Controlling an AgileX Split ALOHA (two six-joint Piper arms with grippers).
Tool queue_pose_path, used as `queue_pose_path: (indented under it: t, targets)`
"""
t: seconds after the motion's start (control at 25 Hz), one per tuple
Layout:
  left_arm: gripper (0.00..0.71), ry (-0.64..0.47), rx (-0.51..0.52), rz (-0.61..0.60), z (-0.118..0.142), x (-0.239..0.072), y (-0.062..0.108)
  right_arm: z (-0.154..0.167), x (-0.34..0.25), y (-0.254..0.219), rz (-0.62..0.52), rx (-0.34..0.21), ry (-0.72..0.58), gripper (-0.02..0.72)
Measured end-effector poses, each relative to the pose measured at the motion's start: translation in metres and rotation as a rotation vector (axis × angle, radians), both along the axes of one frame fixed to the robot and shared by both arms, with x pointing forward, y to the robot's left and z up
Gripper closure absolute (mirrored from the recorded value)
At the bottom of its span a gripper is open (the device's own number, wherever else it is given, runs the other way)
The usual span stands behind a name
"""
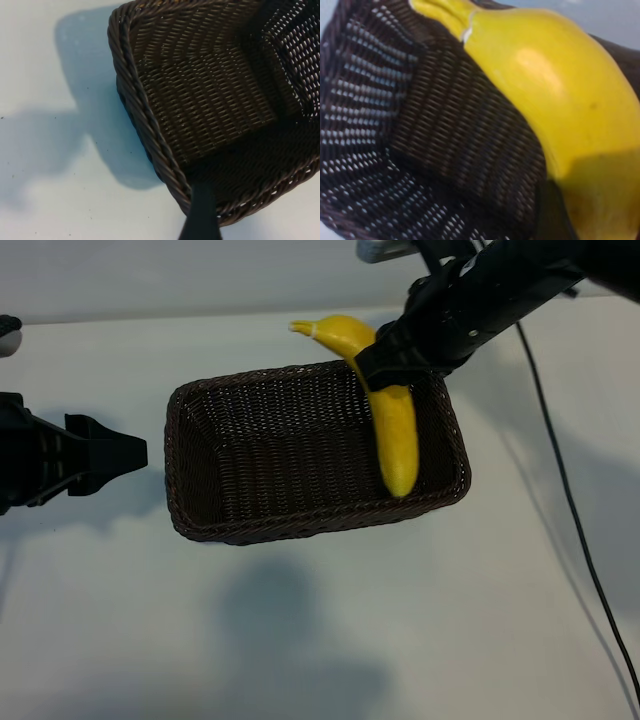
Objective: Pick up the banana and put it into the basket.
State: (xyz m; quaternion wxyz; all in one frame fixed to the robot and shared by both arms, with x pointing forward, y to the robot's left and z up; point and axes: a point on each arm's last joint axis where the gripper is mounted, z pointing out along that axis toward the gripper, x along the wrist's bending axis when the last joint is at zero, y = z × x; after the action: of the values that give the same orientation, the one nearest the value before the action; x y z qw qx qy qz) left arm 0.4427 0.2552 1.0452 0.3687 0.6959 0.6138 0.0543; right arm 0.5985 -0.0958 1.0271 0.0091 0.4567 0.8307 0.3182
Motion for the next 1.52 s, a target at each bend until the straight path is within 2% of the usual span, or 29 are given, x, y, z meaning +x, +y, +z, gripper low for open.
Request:
queue_pose_path:
  t: [0.12, 0.2, 0.48, 0.56, 0.68, 0.76, 0.88, 1.08, 1.2, 1.4, 1.52]
  targets:
    - [0.113, 0.000, 0.000, 0.000, 0.000, 0.000, 0.000, -0.006, 0.003, 0.006, 0.027, 0.048, -0.002, 0.287]
    - [0.113, 0.000, 0.000, 0.000, 0.000, 0.000, 0.000, -0.014, 0.005, 0.009, 0.038, 0.061, 0.013, 0.287]
    - [0.113, 0.000, 0.000, 0.000, 0.000, 0.000, 0.000, -0.025, 0.007, 0.012, 0.032, 0.074, 0.058, 0.286]
    - [0.113, 0.000, 0.000, -0.001, 0.000, 0.000, 0.000, -0.026, 0.006, 0.012, 0.039, 0.070, 0.068, 0.233]
    - [0.113, 0.000, 0.000, -0.001, 0.000, 0.000, 0.000, -0.027, 0.004, 0.012, 0.049, 0.061, 0.083, 0.071]
    - [0.113, 0.000, 0.000, -0.001, 0.000, 0.000, 0.000, -0.026, 0.004, 0.012, 0.048, 0.062, 0.087, 0.015]
    - [0.113, 0.000, 0.000, -0.001, 0.000, 0.000, 0.000, -0.019, 0.007, 0.013, 0.049, 0.071, 0.080, 0.001]
    - [0.113, -0.002, 0.003, -0.004, 0.000, 0.000, 0.000, 0.011, 0.011, 0.017, 0.071, 0.076, 0.083, 0.030]
    - [0.113, -0.002, 0.003, -0.004, 0.000, 0.000, 0.000, 0.030, 0.010, 0.015, 0.086, 0.030, 0.108, 0.039]
    - [0.113, -0.005, 0.003, -0.001, 0.000, 0.000, 0.000, 0.043, 0.005, 0.001, 0.065, -0.112, 0.121, 0.052]
    - [0.113, -0.009, 0.004, 0.001, 0.000, 0.001, 0.000, 0.062, -0.004, -0.010, 0.039, -0.176, 0.091, 0.064]
